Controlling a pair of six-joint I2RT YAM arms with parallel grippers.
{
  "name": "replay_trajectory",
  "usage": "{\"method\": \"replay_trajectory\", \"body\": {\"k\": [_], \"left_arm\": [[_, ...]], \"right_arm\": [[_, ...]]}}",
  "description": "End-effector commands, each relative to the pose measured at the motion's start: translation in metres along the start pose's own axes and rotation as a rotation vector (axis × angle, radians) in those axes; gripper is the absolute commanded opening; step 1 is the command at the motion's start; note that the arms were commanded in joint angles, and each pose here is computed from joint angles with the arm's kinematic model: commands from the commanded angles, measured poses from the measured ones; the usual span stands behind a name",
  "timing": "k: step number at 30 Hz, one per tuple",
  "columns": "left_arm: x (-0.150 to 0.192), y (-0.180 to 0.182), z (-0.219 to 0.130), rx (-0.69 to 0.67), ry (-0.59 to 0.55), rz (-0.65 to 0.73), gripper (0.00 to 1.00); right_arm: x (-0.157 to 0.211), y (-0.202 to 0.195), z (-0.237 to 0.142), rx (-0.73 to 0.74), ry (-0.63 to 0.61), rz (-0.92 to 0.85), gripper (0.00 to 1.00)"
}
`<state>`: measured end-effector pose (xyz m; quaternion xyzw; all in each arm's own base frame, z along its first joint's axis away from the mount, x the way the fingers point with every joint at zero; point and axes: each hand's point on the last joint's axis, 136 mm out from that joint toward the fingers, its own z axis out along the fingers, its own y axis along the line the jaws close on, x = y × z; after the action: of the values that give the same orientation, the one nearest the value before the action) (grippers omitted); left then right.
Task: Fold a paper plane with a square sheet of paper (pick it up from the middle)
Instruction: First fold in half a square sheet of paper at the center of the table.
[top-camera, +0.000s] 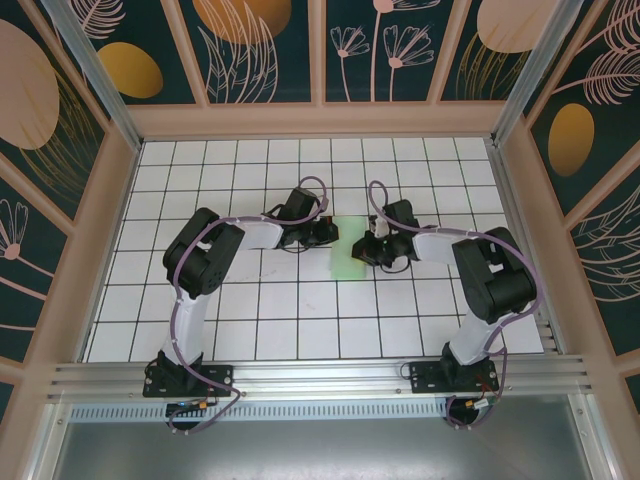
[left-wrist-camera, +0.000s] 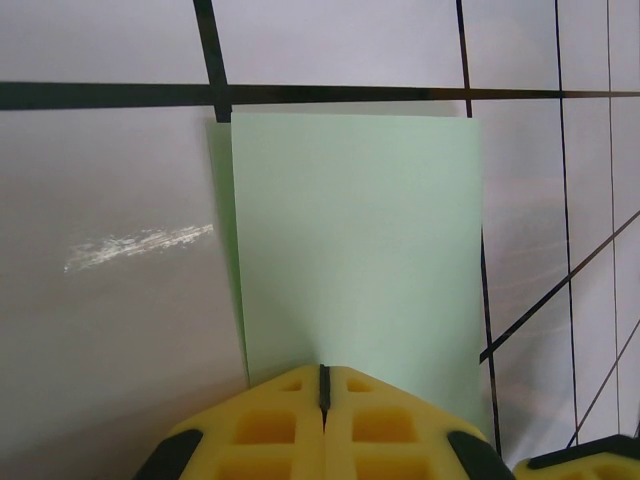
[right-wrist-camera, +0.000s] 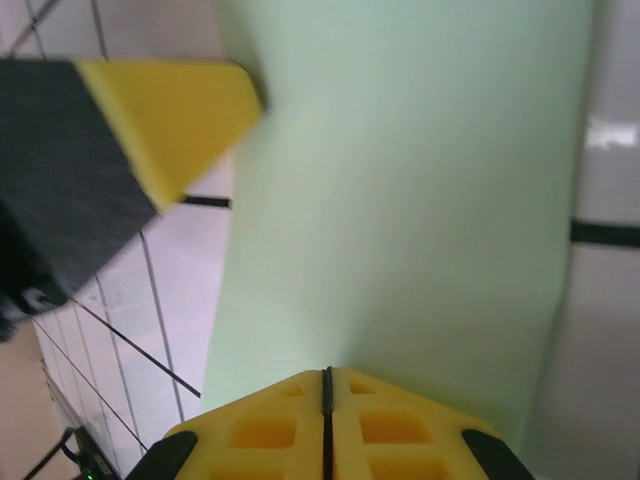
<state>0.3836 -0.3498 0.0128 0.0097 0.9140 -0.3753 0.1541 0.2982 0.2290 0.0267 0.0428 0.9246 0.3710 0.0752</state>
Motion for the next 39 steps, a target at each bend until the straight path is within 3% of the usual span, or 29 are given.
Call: {"method": "replay_trajectory", "body": {"k": [1, 18, 21, 27, 35, 39], "left_arm": [[0.052, 0.108, 0.0, -0.354, 0.105, -0.131, 0.0], [0.051, 0.111, 0.002, -0.37, 0.102, -0.126, 0.0], [0.048, 0.108, 0.002, -0.36, 0.1, -0.12, 0.0], [0.038, 0.096, 0.003, -0.333, 0.092, -0.095, 0.0], [0.034, 0.094, 0.003, -0.336, 0.092, -0.089, 0.0], [0.034, 0.094, 0.003, -0.337, 0.09, -0.094, 0.0]], "right_arm": [[0.021, -0.017, 0.004, 0.032, 0.049, 0.015, 0.1], [0.069, -0.046, -0.011, 0.088, 0.084, 0.102, 0.1], [0.052, -0.033, -0.019, 0.075, 0.026, 0.069, 0.1], [-0.012, 0.023, -0.05, -0.018, -0.227, -0.049, 0.12], [-0.033, 0.017, -0.009, -0.032, -0.16, -0.039, 0.11], [-0.023, 0.004, 0.001, -0.013, -0.115, -0.02, 0.11]]}}
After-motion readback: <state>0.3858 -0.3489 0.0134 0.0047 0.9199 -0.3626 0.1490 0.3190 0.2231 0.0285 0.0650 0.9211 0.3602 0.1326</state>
